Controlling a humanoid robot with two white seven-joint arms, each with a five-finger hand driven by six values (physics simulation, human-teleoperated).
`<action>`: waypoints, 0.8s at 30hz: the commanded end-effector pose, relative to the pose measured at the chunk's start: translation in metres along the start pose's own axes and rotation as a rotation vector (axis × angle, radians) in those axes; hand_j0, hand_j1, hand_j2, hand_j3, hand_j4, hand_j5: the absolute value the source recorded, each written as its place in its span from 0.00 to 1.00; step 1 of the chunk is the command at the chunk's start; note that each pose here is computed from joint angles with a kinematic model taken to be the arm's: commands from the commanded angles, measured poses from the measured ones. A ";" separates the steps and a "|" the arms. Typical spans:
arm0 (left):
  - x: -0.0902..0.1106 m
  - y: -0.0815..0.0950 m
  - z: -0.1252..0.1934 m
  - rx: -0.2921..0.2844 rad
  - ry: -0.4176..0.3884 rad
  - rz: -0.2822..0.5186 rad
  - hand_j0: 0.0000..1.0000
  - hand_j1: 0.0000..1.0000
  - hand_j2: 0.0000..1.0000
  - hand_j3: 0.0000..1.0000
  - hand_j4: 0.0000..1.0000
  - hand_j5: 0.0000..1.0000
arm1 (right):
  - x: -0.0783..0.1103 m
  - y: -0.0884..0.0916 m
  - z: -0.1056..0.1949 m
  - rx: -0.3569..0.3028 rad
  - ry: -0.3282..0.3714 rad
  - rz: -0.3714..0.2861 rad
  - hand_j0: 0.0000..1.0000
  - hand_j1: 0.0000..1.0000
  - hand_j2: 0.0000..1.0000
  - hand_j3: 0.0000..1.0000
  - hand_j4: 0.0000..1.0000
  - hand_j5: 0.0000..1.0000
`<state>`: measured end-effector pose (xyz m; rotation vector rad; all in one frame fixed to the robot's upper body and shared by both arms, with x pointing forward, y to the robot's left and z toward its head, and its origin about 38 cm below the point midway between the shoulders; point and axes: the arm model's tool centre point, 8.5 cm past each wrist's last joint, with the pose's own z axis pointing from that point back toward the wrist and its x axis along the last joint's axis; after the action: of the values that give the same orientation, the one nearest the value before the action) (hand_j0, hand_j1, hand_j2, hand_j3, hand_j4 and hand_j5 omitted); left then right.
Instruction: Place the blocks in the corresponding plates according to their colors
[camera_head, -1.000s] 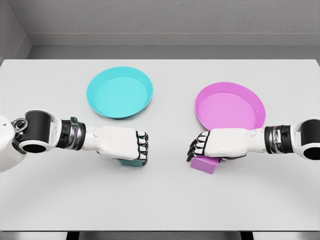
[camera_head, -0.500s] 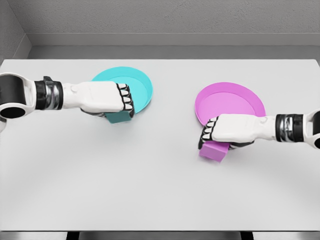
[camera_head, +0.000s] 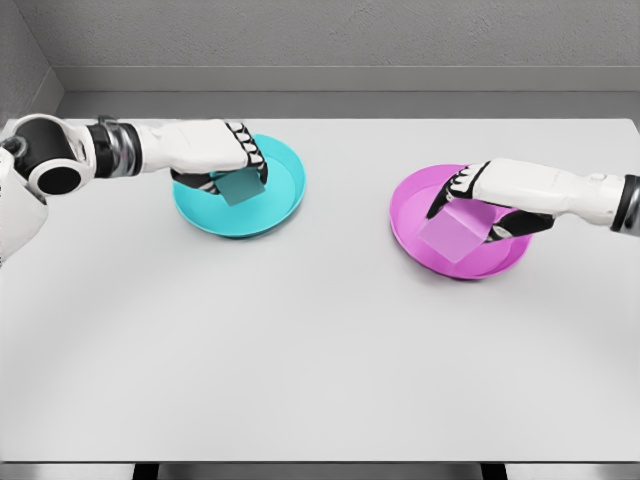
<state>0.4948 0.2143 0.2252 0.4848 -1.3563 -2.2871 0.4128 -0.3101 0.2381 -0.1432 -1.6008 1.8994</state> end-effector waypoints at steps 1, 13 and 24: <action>-0.002 -0.009 -0.011 -0.033 0.017 0.004 0.54 0.54 0.54 0.54 0.54 0.54 | -0.013 -0.003 0.008 -0.037 0.032 -0.041 0.65 0.65 0.65 0.65 0.65 0.65; -0.006 -0.006 -0.015 -0.023 0.026 0.017 1.00 1.00 1.00 1.00 1.00 1.00 | -0.059 -0.018 0.057 -0.167 0.202 -0.104 1.00 1.00 1.00 1.00 1.00 1.00; -0.025 0.025 0.109 0.162 -0.003 0.148 1.00 1.00 1.00 1.00 1.00 1.00 | -0.081 -0.018 0.098 -0.199 0.340 -0.101 1.00 1.00 1.00 1.00 1.00 1.00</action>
<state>0.4827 0.2767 0.2710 0.4460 -1.4589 -2.1258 0.4388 -0.4415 0.2465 -0.4229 -1.5157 1.5101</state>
